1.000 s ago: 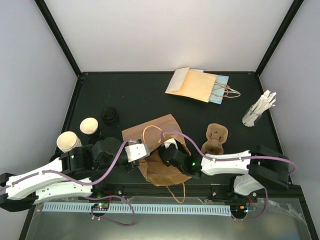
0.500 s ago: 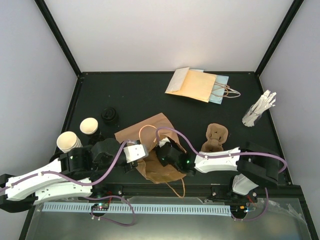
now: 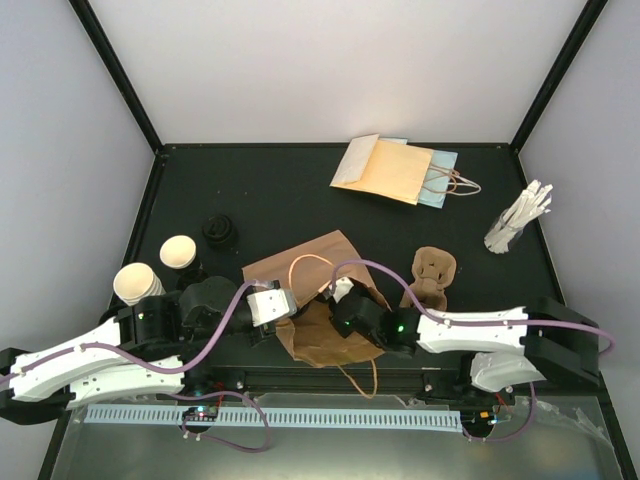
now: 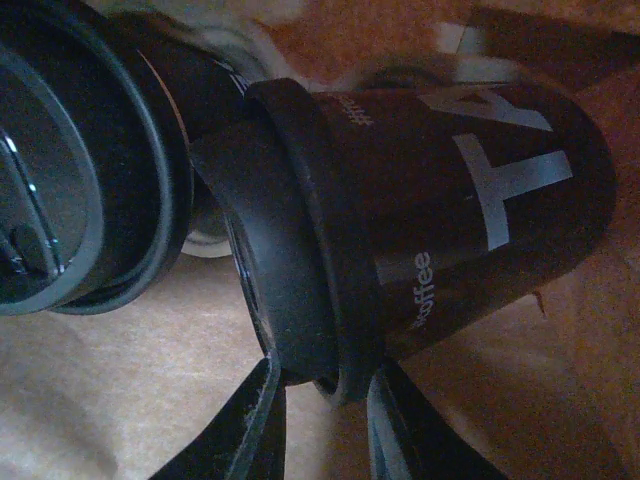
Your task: Pack the takeout coffee
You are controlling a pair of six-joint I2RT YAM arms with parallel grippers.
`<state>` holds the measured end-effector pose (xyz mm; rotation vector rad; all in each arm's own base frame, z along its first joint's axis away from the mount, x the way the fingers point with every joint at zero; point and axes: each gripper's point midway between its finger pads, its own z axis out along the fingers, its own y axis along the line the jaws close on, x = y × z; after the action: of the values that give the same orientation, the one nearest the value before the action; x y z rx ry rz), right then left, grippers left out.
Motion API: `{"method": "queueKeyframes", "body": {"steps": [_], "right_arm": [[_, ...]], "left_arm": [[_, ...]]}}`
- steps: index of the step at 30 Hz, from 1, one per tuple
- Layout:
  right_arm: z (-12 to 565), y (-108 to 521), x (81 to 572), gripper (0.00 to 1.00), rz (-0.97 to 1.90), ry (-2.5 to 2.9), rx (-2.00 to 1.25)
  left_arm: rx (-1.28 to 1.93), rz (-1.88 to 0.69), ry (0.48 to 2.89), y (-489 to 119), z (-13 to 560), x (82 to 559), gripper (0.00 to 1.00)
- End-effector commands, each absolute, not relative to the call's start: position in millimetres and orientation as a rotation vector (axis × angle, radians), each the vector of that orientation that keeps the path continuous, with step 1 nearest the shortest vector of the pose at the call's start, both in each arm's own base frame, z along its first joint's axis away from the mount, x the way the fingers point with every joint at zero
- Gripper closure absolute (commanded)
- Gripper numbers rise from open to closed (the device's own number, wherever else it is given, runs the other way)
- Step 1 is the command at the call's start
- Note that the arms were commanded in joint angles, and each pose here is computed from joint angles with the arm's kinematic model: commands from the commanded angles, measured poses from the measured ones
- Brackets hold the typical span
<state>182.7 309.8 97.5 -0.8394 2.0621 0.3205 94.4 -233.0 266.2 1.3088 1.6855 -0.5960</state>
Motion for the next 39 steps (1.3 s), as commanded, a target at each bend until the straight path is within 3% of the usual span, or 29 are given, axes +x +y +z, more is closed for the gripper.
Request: {"method": "queueKeyframes", "body": {"steps": [1, 14, 30, 39], "right_arm": [[117.3, 306.6, 178.1, 0.92, 0.381, 2.017, -0.817], [147.5, 296.5, 154.0, 0.92, 0.518, 2.02, -0.878], [230.1, 289.6, 110.5, 0.93, 0.86, 1.898, -0.947], [232.5, 276.1, 128.3, 0.91, 0.713, 1.99, -0.861]], "left_arm": [[1.314, -0.662, 1.614, -240.3, 282.6, 86.9, 0.99], [1.223, -0.538, 1.677, -240.5, 279.5, 111.2, 0.98], [1.181, -0.39, 1.66, -245.3, 282.7, 136.0, 0.99], [1.164, -0.404, 1.647, -245.4, 290.7, 136.9, 0.99]]}}
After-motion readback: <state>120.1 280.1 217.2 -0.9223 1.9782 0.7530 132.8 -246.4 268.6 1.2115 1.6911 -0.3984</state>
